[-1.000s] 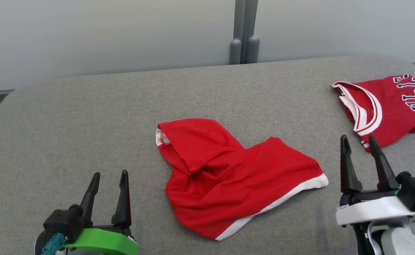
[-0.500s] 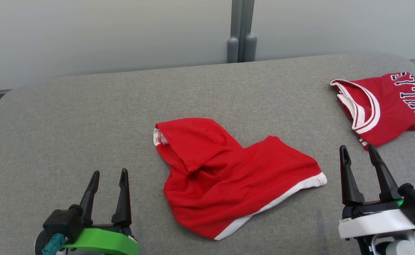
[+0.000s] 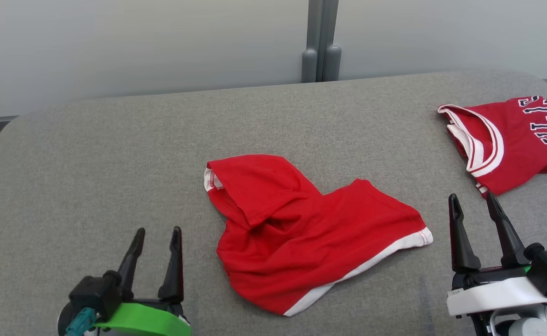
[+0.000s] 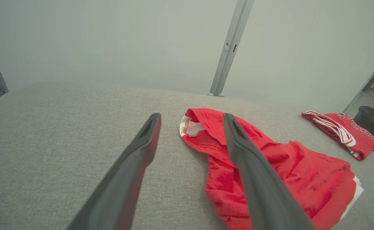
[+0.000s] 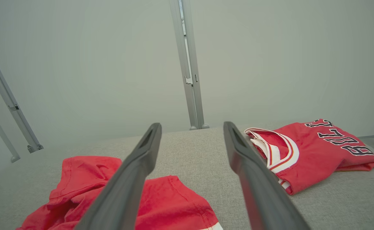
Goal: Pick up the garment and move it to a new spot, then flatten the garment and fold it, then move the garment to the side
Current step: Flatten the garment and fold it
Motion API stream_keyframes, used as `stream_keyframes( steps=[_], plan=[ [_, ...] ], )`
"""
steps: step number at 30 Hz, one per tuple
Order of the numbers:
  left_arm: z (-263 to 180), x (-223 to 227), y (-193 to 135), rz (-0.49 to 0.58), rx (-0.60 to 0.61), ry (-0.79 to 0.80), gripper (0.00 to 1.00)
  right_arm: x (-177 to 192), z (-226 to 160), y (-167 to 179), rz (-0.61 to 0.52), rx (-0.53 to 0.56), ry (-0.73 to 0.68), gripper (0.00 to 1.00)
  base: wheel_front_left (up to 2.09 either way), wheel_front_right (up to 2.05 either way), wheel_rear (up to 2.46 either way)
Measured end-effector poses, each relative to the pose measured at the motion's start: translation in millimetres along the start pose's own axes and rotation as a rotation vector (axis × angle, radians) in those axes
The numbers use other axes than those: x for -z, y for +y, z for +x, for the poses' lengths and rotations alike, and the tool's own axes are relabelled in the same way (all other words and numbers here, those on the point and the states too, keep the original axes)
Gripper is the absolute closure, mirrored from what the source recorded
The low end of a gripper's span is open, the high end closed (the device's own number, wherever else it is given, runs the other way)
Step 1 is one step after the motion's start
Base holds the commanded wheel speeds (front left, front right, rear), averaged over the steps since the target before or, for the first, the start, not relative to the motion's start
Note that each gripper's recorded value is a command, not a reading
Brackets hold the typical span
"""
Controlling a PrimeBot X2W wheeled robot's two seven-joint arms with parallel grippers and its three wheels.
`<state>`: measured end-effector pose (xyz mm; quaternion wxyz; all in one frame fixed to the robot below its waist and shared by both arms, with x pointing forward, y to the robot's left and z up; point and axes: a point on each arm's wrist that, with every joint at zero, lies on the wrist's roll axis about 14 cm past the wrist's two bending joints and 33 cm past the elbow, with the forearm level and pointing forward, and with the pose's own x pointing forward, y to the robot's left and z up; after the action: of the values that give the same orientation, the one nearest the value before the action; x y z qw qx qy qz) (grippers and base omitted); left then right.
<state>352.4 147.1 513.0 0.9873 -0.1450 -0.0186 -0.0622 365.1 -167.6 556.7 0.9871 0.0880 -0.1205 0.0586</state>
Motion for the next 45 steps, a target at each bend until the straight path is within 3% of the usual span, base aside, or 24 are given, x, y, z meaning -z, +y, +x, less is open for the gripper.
stream_keyframes(
  steps=[12, 21, 30, 45],
  plan=[
    [-19, 62, -47, -0.075, 0.148, 0.253, 0.0, 22, -2, -11, -0.011, 0.006, 0.077, 0.0, 0.0, 0.0, 0.0],
    [-38, 105, -71, -0.174, 0.208, 0.466, 0.0, 66, 7, -30, -0.058, -0.026, 0.264, 0.0, 0.0, 0.0, 0.0],
    [-57, 136, -85, -0.226, 0.252, 0.644, 0.0, 113, 5, -30, 0.036, -0.037, 0.472, 0.0, 0.0, 0.0, 0.0],
    [-56, 162, -107, -0.261, 0.323, 0.736, 0.0, 147, 12, -29, 0.089, -0.073, 0.641, 0.0, 0.0, 0.0, 0.0]
  ],
)
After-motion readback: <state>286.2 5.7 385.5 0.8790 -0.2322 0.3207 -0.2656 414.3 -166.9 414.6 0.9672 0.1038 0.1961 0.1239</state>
